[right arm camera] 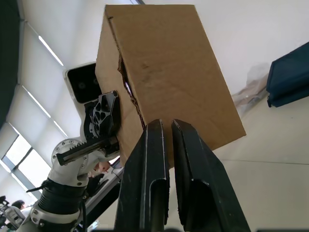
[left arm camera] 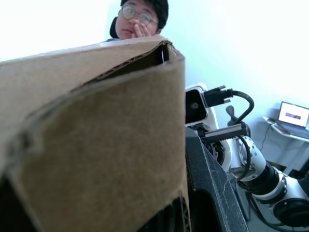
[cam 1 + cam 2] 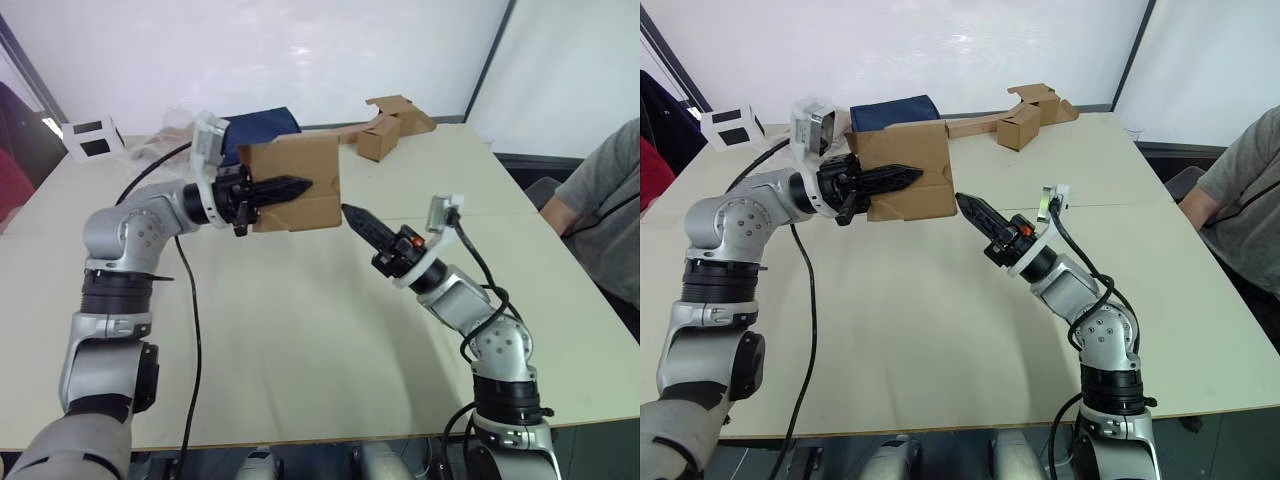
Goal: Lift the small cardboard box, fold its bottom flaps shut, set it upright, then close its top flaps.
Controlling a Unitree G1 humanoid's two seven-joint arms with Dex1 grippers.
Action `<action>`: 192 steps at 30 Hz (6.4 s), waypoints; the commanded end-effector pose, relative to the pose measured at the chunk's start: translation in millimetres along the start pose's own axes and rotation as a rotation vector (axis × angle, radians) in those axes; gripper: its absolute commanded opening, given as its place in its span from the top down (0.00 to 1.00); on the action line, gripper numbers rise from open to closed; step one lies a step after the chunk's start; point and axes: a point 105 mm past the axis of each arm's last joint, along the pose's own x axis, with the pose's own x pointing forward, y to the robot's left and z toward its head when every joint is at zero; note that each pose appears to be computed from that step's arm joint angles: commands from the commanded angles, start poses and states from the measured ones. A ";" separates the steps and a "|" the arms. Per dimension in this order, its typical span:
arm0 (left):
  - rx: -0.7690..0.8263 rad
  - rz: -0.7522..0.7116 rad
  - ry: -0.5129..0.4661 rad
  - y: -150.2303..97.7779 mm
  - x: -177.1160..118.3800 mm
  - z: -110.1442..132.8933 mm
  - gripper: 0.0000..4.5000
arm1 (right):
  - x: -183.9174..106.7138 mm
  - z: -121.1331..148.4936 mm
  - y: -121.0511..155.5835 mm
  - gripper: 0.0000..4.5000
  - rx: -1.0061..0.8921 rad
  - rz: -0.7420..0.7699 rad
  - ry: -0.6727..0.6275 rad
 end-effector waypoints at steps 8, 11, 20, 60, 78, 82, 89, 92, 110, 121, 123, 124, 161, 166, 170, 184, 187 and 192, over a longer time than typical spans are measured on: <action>0.081 0.037 0.043 1.4 0.8 3.4 1.00 | -10.6 12.0 9.0 0.95 -0.107 0.007 0.034; 0.155 0.099 0.113 7.5 -0.9 8.4 1.00 | -27.1 25.8 -0.3 0.95 -0.211 -0.078 0.046; 0.317 0.083 0.676 -4.9 -11.7 -7.1 1.00 | -70.1 4.4 4.0 0.95 -0.511 -0.123 0.413; 0.108 0.335 0.530 -8.0 -65.8 5.4 0.54 | -83.5 -52.3 -27.4 1.00 -0.551 -0.084 0.667; 0.092 0.848 0.428 7.4 -137.3 -122.1 1.00 | -81.8 -60.2 -72.0 1.00 -0.605 -0.258 0.685; 0.042 0.782 0.401 4.8 -115.6 -140.7 1.00 | -81.3 -76.3 -64.1 1.00 -0.618 -0.209 0.737; 0.011 0.667 0.451 -2.9 -88.7 -168.5 1.00 | -72.7 -92.1 -58.7 1.00 -0.616 -0.173 0.752; -0.012 0.628 0.457 -8.0 -81.5 -174.6 1.00 | -72.8 -95.5 -58.5 1.00 -0.623 -0.164 0.766; -0.039 0.565 0.495 -25.9 -87.6 -182.0 1.00 | -98.6 -75.1 -59.3 1.00 -0.692 -0.175 0.828; 0.067 0.266 0.471 -21.3 -68.2 -93.6 1.00 | -65.2 3.4 -41.1 1.00 -0.721 -0.095 0.689; 0.073 0.234 0.458 -19.9 -60.5 -87.9 1.00 | -58.9 6.1 -37.9 1.00 -0.713 -0.073 0.677; 0.074 0.220 0.456 -18.8 -57.5 -87.0 1.00 | -56.3 5.8 -36.7 1.00 -0.710 -0.063 0.676; 0.064 0.176 0.473 -3.9 -34.7 -124.2 1.00 | -31.5 -45.7 -38.9 1.00 -0.739 0.070 0.829; 0.066 0.209 0.404 -1.3 -39.7 -100.7 1.00 | -26.5 -38.5 -32.2 1.00 -0.722 0.093 0.787; 0.109 0.256 0.355 4.5 -47.4 -73.2 1.00 | -20.2 -15.8 -20.5 1.00 -0.698 0.110 0.702; -0.010 0.368 0.460 46.9 -65.0 -140.9 1.00 | -42.8 -27.8 54.7 1.00 -0.601 0.283 0.806; -0.031 0.336 0.475 44.4 -62.4 -148.9 1.00 | -44.6 -42.4 56.5 1.00 -0.644 0.295 0.824; -0.064 0.288 0.483 37.6 -57.3 -156.3 1.00 | -38.5 -60.8 47.9 1.00 -0.719 0.290 0.834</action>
